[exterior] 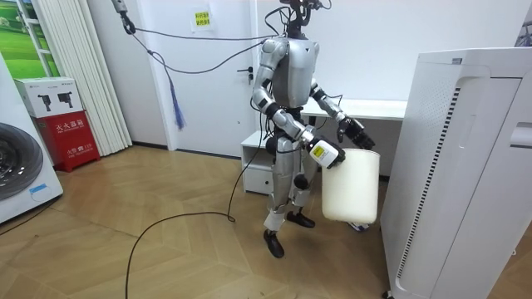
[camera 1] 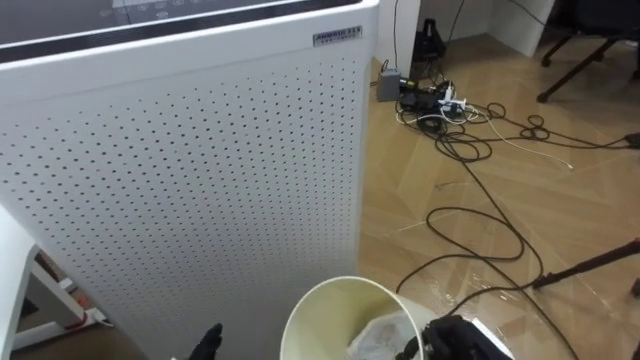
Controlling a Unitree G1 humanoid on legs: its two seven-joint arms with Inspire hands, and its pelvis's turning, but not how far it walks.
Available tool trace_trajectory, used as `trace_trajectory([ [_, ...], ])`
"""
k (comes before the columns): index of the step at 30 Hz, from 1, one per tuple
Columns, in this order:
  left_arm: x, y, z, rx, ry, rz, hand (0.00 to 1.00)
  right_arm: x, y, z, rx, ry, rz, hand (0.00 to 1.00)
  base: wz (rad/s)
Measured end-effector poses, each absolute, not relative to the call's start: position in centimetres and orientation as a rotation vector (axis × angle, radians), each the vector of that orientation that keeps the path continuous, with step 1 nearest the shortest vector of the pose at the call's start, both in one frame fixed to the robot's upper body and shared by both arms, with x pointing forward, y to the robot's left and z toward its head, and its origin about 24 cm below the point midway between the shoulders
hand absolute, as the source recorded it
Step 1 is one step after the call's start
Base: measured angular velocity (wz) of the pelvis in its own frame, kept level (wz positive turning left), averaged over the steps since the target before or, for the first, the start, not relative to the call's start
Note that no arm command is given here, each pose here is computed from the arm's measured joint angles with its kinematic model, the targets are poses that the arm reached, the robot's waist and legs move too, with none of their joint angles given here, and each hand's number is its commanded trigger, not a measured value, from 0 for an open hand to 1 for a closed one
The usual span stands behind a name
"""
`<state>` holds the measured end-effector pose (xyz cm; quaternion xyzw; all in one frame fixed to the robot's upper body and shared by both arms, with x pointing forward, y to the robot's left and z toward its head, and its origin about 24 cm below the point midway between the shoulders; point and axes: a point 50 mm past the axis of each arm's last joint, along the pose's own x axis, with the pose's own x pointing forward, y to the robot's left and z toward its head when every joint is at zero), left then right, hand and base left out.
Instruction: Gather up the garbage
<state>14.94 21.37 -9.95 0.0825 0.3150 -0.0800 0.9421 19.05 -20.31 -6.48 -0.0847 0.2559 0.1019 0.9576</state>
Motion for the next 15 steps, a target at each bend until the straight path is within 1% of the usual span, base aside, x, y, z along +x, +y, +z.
trace_trajectory([
  [7, 11.9, 22.1, -12.6, 0.161, 0.817, -0.127, 0.0, 17.0, -21.7, -9.1, -0.177, 0.657, 0.174, 1.0, 0.0],
  [9, 10.8, 22.4, -13.3, 0.141, 0.878, -0.102, 0.0, 15.6, -22.4, -10.5, -0.178, 0.743, 0.15, 1.0, 0.02],
  [15, 8.7, 23.1, -14.5, 0.136, 0.993, -0.069, 0.0, 12.2, -23.0, -13.1, -0.165, 0.916, 0.102, 1.0, 0.0],
])
